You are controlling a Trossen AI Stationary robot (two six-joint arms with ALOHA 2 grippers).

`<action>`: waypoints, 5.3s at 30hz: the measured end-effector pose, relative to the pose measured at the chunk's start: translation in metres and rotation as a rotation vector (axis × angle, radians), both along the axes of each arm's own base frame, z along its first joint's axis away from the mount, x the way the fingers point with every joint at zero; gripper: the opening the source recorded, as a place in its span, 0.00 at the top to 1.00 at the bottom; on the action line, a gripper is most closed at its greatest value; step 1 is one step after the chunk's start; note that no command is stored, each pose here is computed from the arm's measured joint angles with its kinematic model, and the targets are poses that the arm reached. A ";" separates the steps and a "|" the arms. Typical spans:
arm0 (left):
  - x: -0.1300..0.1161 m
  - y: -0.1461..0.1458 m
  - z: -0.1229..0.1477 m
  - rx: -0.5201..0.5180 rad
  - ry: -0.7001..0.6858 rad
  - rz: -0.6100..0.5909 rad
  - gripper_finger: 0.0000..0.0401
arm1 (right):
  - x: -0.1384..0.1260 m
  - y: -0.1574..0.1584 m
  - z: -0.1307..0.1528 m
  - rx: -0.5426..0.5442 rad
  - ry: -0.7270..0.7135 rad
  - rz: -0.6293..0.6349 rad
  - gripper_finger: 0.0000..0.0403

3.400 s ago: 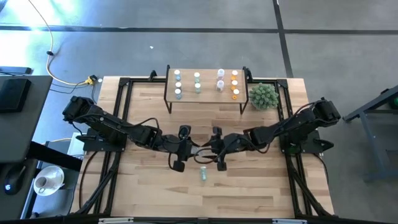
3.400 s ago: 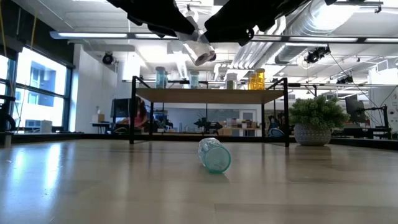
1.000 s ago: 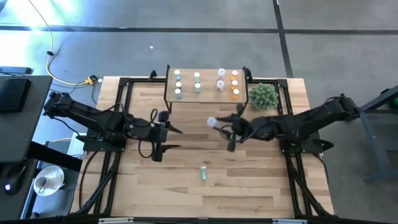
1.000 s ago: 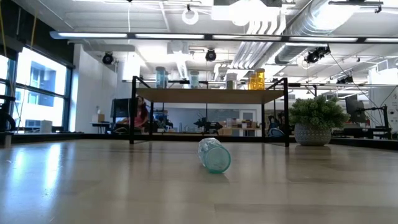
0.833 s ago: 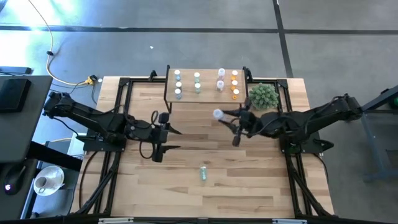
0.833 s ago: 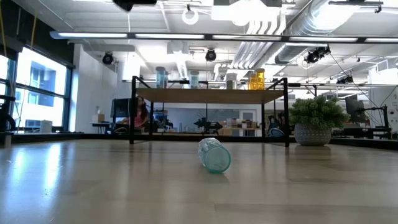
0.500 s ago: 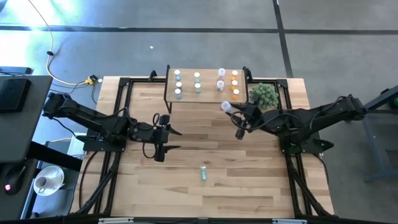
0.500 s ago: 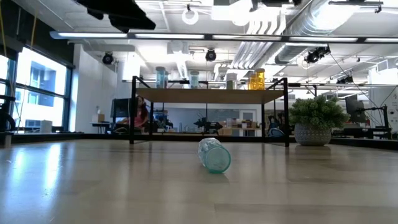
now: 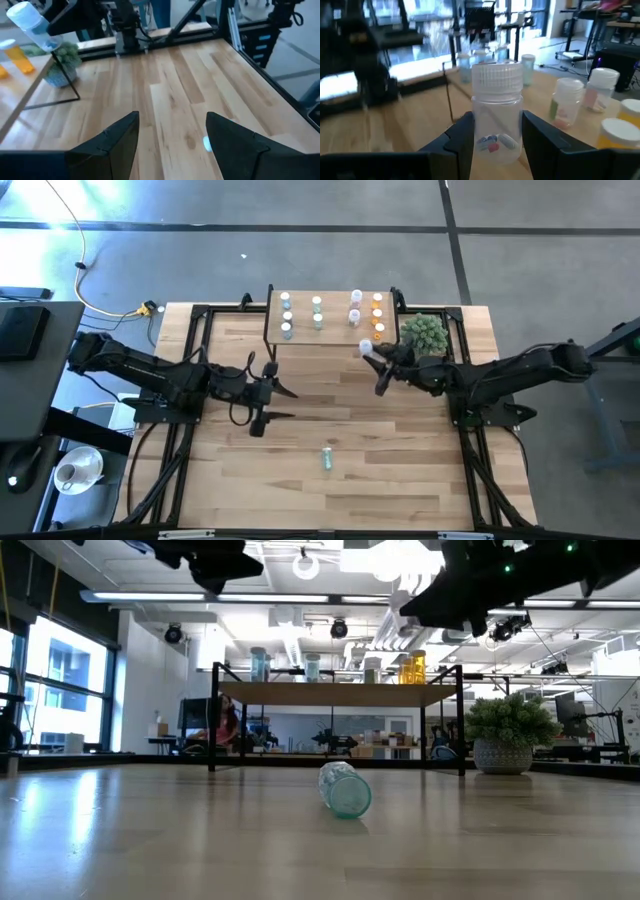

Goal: Pick and place medicine bottles onto shelf by color
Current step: Put the transparent pill bottle on the shelf aligned with the other transparent pill bottles

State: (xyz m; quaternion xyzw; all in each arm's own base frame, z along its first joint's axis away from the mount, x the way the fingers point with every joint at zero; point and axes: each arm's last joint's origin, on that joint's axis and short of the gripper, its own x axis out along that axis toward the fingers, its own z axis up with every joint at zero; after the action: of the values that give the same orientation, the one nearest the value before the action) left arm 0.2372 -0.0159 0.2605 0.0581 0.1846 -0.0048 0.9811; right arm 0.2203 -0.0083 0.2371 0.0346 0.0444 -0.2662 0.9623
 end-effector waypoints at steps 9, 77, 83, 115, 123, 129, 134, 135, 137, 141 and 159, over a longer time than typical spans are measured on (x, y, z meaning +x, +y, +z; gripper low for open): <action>0.001 0.008 0.001 -0.002 -0.015 0.030 0.46 | 0.015 0.005 -0.025 0.058 -0.040 0.020 0.68; 0.000 0.007 -0.002 -0.006 0.019 0.029 0.46 | 0.100 -0.027 -0.072 -0.062 -0.056 -0.617 0.68; 0.000 0.007 -0.002 -0.006 0.019 0.029 0.46 | 0.100 -0.027 -0.072 -0.063 -0.055 -0.633 0.65; 0.000 0.007 -0.002 -0.006 0.019 0.029 0.46 | 0.090 -0.026 -0.031 -0.105 -0.108 -0.591 0.45; -0.001 0.007 -0.003 -0.017 0.033 0.034 0.46 | 0.079 -0.011 -0.001 -0.181 -0.088 -0.476 0.45; -0.002 0.007 -0.007 -0.034 0.073 0.043 0.46 | 0.071 0.004 0.008 -0.205 0.000 -0.287 0.45; -0.004 0.007 -0.009 -0.073 0.101 0.062 0.46 | 0.062 0.005 0.005 -0.132 0.111 -0.073 0.45; -0.004 0.007 -0.010 -0.079 0.107 0.065 0.46 | 0.061 0.004 0.003 -0.111 0.138 -0.043 0.45; -0.004 0.007 -0.010 -0.088 0.115 0.070 0.46 | 0.059 0.000 -0.003 -0.080 0.198 -0.007 0.45; -0.005 0.007 -0.011 -0.098 0.122 0.075 0.46 | 0.056 -0.006 -0.013 -0.068 0.304 0.009 0.45; -0.005 0.007 -0.011 -0.095 0.121 0.073 0.46 | 0.053 -0.028 -0.015 -0.061 0.329 -0.066 0.45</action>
State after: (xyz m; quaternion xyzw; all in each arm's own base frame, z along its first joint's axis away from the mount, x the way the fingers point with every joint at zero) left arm 0.2327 -0.0088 0.2496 0.0044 0.2450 0.0188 0.9693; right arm 0.2738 -0.0360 0.2225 -0.0370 0.1920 -0.3009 0.9334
